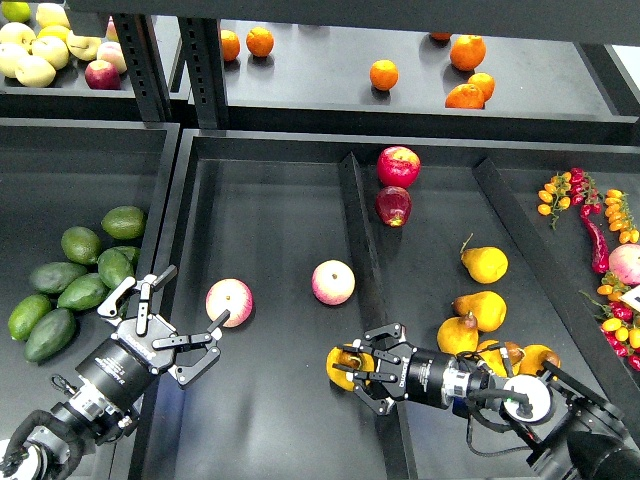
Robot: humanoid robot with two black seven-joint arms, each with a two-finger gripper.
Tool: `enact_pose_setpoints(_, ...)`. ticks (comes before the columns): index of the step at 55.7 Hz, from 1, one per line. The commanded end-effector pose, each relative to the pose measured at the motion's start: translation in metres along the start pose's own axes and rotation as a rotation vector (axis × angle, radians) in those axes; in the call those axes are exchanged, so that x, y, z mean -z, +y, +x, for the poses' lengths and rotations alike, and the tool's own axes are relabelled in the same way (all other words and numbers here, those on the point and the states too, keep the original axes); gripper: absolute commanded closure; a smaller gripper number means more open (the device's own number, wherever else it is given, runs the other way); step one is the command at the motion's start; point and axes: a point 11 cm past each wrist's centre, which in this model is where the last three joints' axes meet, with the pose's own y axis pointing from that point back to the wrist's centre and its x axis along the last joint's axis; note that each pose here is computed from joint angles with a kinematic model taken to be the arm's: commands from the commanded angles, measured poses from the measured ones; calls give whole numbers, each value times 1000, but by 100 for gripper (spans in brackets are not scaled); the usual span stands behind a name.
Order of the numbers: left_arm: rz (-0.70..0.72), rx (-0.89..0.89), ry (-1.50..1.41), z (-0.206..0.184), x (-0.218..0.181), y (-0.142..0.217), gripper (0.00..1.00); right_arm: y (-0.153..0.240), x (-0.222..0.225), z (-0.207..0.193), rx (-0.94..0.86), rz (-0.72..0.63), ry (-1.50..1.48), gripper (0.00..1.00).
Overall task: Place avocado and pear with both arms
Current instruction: 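Lift the pear with right gripper and carry it into the pear tray, then lower the pear among the pears and open right gripper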
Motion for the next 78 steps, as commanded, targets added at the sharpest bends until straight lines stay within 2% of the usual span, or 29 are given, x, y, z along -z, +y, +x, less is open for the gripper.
enact_pose_setpoints(1, 1, -4, 3, 1, 1, 1, 1, 9, 20, -3, 11, 62, 2, 95)
enact_pose_setpoints(12, 1, -4, 3, 1, 1, 1, 1, 45, 47, 10, -34, 126, 24, 95)
enact_pose_setpoints(17, 2, -5, 4, 2, 2, 1, 1, 74, 59, 22, -75, 159, 29, 95)
enact_pose_setpoints(30, 7, -6, 6, 2, 3, 1, 1, 118, 49, 48, -157, 171, -3, 95)
enact_pose_setpoints(45, 7, -8, 7, 3, 4, 1, 1, 135, 3, 77, -224, 133, -86, 94)
enact_pose_setpoints(66, 5, -21, 17, 6, 7, 6, 1, 148, -25, 100, -292, 118, -156, 91)
enact_pose_setpoints(78, 7, -21, 17, 6, 7, 6, 1, 147, -25, 100, -292, 118, -158, 75)
